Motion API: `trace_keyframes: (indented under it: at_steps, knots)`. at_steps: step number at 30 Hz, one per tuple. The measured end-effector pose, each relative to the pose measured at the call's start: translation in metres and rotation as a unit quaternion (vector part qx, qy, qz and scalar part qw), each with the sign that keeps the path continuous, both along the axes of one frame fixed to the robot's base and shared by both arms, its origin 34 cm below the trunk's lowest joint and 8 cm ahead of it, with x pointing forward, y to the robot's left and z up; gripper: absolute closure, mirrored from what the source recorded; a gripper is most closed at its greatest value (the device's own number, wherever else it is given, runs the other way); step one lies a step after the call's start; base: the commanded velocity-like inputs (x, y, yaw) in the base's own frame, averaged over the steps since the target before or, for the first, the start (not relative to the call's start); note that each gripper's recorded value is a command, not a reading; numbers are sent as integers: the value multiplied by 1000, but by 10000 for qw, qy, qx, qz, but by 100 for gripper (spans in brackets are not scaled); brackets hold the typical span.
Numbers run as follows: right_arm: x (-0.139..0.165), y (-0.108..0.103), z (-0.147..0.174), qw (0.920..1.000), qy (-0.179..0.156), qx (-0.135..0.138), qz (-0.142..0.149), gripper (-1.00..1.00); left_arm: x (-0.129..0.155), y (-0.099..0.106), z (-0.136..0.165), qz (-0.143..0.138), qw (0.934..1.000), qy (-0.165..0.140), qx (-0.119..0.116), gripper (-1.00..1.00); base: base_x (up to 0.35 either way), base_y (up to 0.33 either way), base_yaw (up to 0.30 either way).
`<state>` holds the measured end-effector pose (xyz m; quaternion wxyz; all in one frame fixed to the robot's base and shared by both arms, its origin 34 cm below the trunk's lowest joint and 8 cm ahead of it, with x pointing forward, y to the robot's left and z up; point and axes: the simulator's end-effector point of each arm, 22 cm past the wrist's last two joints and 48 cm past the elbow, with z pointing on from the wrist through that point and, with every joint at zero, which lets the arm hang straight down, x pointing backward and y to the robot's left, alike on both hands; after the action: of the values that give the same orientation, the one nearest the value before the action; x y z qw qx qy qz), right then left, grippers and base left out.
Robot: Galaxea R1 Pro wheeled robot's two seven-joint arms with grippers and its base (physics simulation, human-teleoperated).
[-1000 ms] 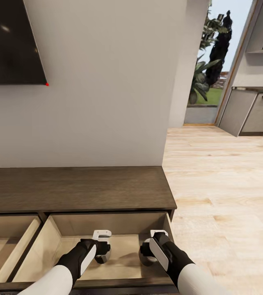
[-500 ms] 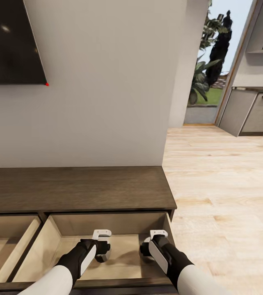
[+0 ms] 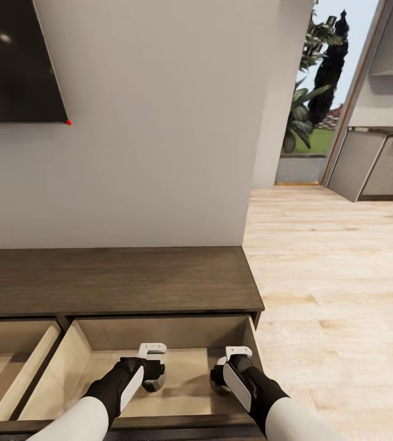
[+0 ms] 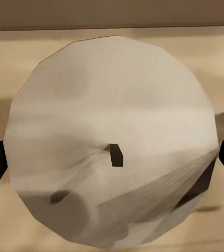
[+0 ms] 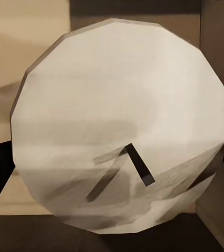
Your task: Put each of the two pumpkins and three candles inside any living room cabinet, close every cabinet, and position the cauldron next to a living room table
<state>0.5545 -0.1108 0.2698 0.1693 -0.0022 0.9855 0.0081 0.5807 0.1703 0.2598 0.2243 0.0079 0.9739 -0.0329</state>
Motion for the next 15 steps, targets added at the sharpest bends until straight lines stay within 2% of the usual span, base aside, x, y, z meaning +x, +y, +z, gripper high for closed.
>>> trace_keyframes:
  at_steps: [6,15]
  knots:
    - [2,3,2,10000,-38,33,23,100,0,0,0,-1,10000,-2,-2,100,0,0,0]
    - [4,13,-1,9996,-118,124,204,100,-3,0,-7,-1,10000,58,-2,100,0,0,0]
